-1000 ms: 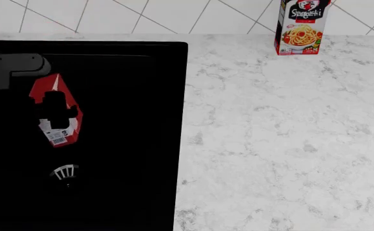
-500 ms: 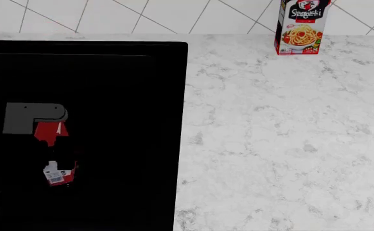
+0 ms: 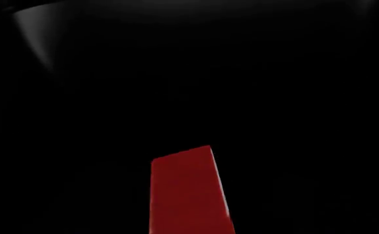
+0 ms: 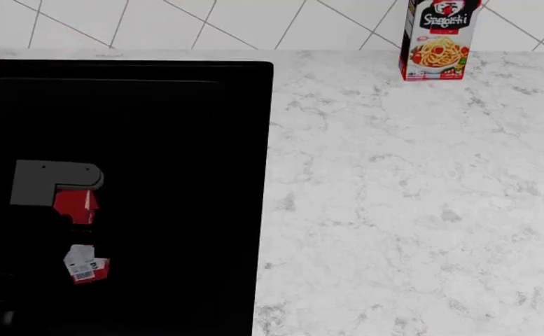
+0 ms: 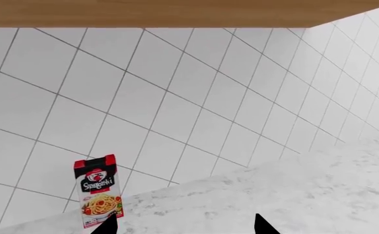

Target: Pick the boxed drink from the counter and place it in the sink

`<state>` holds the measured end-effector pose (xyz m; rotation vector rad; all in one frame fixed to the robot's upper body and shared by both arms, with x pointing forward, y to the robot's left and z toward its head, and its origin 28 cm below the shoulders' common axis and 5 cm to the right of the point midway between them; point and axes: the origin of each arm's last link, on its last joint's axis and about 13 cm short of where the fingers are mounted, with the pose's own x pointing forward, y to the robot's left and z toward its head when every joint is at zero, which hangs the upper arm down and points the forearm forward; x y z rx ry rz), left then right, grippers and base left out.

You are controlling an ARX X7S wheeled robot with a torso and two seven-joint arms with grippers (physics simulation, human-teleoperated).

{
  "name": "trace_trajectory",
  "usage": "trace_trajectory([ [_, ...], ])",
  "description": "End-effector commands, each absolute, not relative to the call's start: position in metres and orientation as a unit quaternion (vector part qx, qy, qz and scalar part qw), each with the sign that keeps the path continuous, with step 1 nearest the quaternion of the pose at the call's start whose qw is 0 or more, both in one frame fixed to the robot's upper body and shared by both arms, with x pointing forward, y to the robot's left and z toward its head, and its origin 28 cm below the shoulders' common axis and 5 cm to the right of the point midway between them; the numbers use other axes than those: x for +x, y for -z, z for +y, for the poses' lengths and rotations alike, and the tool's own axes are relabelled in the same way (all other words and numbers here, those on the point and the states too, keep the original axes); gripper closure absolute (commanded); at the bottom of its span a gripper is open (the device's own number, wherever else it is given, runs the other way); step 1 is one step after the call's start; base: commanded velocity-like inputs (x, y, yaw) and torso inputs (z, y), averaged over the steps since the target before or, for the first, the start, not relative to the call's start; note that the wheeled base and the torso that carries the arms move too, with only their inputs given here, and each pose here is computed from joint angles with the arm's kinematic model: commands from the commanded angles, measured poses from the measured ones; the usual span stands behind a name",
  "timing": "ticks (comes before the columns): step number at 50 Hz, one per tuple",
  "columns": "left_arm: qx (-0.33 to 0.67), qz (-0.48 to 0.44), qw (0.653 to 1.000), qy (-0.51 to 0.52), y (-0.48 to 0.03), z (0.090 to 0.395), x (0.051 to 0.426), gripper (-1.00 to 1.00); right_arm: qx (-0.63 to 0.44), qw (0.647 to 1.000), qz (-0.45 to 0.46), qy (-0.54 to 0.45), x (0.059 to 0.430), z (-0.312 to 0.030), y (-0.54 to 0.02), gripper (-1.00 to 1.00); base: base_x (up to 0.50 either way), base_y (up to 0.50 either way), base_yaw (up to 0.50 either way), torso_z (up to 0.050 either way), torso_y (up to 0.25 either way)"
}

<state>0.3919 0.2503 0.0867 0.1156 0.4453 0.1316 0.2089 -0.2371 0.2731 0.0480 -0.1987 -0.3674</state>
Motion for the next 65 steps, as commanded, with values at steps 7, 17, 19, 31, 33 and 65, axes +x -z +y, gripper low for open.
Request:
trace_trajectory([
  [7, 0.053, 0.248, 0.966, -0.056, -0.073, 0.252, 0.385, -1.00, 0.023, 0.978, -0.100, 0.181, 0.209, -0.236, -0.275, -1.00, 0.00, 0.00, 0.00, 0.000, 0.000],
  [17, 0.058, 0.241, 0.967, -0.057, -0.078, 0.254, 0.387, -1.00, 0.024, 0.978, -0.099, 0.180, 0.210, -0.236, -0.274, -1.00, 0.00, 0.00, 0.00, 0.000, 0.000],
  [19, 0.058, 0.237, 0.968, -0.056, -0.083, 0.255, 0.390, -1.00, 0.024, 0.979, -0.099, 0.179, 0.211, -0.236, -0.274, -1.00, -0.01, 0.00, 0.00, 0.000, 0.000],
  [31, 0.073, 0.185, 0.978, -0.064, -0.121, 0.259, 0.402, -1.00, 0.024, 0.979, -0.100, 0.176, 0.212, -0.235, -0.275, -1.00, 0.00, 0.00, 0.00, 0.000, 0.000],
  [33, 0.069, 0.177, 0.980, -0.065, -0.127, 0.260, 0.402, -1.00, 0.025, 0.979, -0.100, 0.177, 0.212, -0.236, -0.275, -1.00, 0.00, 0.00, 0.00, 0.000, 0.000],
  [65, 0.087, -0.027, 0.996, 0.010, -0.197, 0.234, 0.291, -1.00, 0.027, 0.981, -0.098, 0.168, 0.215, -0.234, -0.272, -1.00, 0.00, 0.00, 0.00, 0.000, 0.000],
])
